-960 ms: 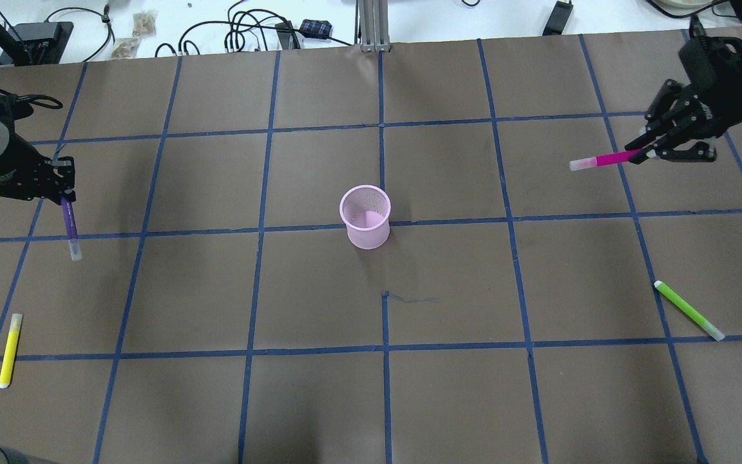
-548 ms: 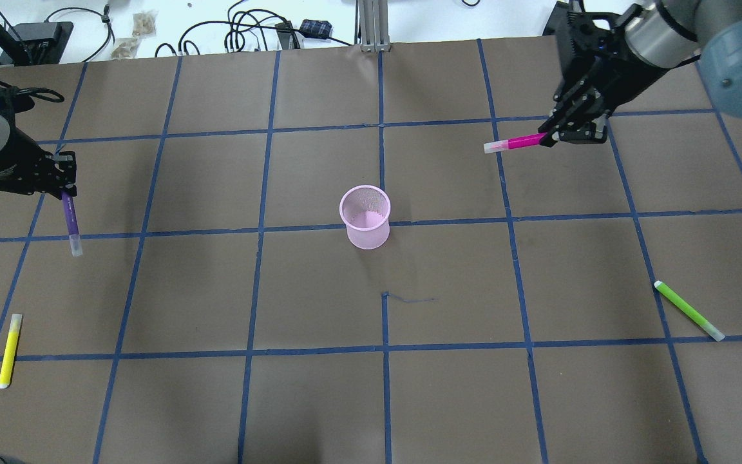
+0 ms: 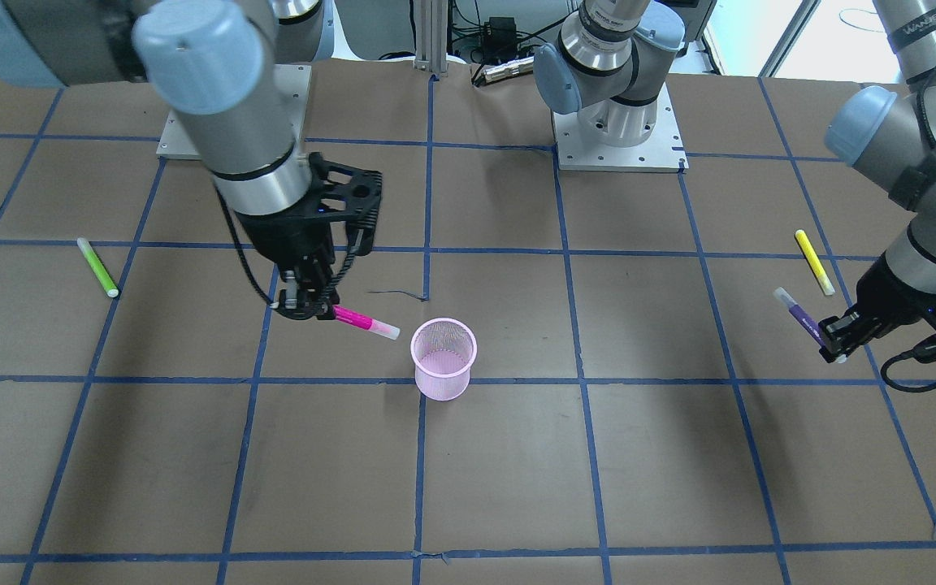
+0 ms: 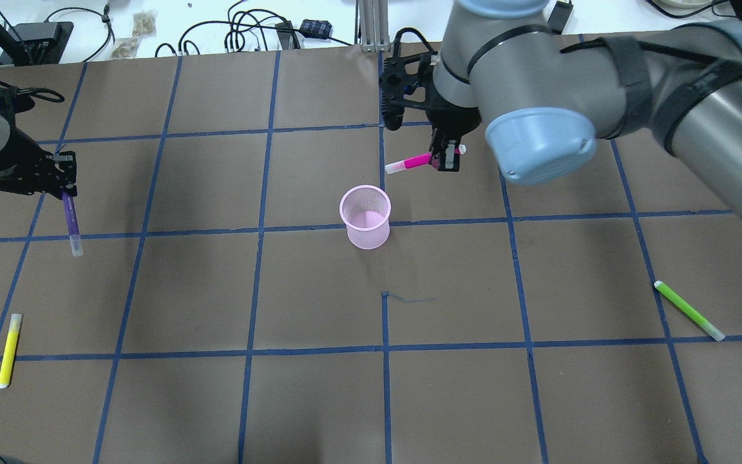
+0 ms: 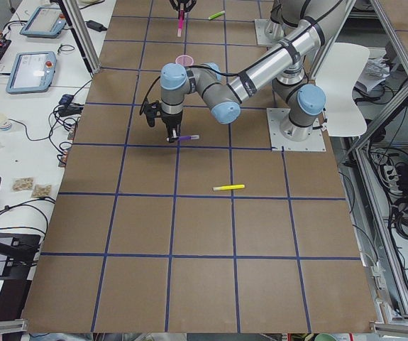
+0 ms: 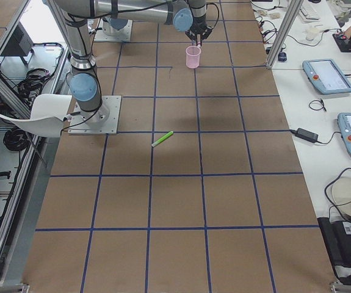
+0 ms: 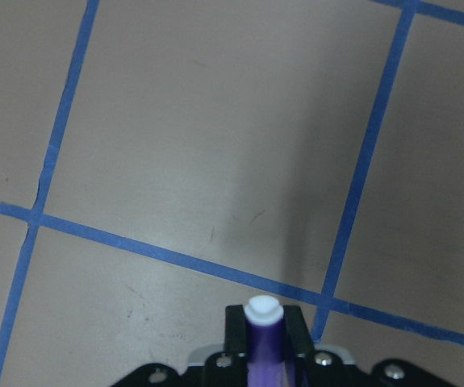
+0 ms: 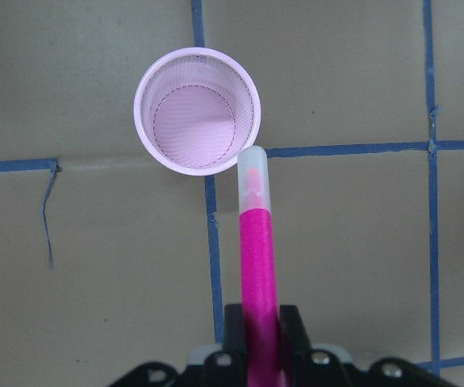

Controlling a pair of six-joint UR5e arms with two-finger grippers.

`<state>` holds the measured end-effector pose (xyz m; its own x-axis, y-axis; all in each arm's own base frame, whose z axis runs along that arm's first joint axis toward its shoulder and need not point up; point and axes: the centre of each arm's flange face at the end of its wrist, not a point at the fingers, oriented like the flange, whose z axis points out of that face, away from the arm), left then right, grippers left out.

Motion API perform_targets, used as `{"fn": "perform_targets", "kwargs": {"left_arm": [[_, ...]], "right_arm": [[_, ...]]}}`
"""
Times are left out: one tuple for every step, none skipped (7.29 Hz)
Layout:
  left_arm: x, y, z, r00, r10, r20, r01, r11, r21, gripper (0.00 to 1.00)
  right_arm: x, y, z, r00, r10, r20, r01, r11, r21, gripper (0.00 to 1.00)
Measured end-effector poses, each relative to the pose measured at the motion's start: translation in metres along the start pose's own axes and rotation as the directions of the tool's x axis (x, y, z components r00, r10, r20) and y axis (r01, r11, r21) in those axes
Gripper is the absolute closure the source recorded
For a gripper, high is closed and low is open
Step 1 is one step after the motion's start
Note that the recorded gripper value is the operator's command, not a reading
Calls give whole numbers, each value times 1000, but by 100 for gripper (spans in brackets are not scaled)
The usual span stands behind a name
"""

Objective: Insert purple and pink pens into pink cup

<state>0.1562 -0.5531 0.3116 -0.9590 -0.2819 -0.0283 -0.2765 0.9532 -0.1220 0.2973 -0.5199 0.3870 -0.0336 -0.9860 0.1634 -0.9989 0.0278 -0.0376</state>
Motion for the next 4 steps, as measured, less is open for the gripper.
{"fn": "perform_targets", "kwargs": {"left_arm": [[0,0,0,1000,0,-4,0,1000,2,100],[1,0,-1,1000,0,-12,0,1000,5,100],[2,0,-1,1000,0,-17,0,1000,6,100],[2,0,-1,1000,0,-19,0,1000,6,100]], "right_arm": [[-15,-31,16,999,-46,-16,44,996,-81,94],[-30,-58,33,996,-87,-27,82,985,-152,94],[-42,-78,49,993,-113,-41,102,971,-215,94],[-49,-91,64,989,-137,-53,118,957,-265,93]]}}
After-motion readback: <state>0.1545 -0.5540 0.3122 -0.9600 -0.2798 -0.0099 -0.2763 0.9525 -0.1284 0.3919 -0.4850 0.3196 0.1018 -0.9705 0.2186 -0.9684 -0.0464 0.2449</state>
